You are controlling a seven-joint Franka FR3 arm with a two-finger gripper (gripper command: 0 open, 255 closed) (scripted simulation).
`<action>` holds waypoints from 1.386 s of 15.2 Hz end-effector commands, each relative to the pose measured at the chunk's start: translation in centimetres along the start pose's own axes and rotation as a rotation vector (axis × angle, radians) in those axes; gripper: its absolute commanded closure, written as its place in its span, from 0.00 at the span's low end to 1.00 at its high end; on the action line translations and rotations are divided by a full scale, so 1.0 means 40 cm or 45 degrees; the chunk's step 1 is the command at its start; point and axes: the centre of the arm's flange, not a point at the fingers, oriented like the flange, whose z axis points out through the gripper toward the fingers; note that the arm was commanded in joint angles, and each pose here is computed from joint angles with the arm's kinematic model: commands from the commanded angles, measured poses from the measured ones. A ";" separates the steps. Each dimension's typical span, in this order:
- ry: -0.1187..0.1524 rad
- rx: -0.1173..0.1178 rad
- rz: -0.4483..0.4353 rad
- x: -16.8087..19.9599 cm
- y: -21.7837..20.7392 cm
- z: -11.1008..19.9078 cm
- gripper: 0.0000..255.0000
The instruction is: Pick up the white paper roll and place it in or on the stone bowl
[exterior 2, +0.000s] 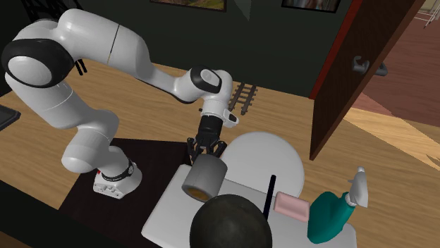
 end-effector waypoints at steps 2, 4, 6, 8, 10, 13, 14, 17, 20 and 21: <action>0.001 0.000 -0.001 0.001 0.000 0.000 1.00; 0.001 0.000 -0.001 -0.023 0.007 -0.008 1.00; 0.001 0.000 -0.001 -0.047 0.014 -0.017 1.00; 0.001 0.000 -0.001 -0.070 0.022 -0.026 1.00; 0.001 0.000 -0.001 -0.094 0.029 -0.035 1.00; 0.001 0.000 -0.001 -0.130 0.039 -0.049 1.00; 0.001 0.000 -0.001 -0.142 0.043 -0.053 1.00; 0.001 0.000 -0.001 -0.177 0.054 -0.067 1.00; 0.001 0.000 -0.001 -0.213 0.065 -0.080 1.00; 0.001 0.000 -0.001 -0.225 0.068 -0.084 1.00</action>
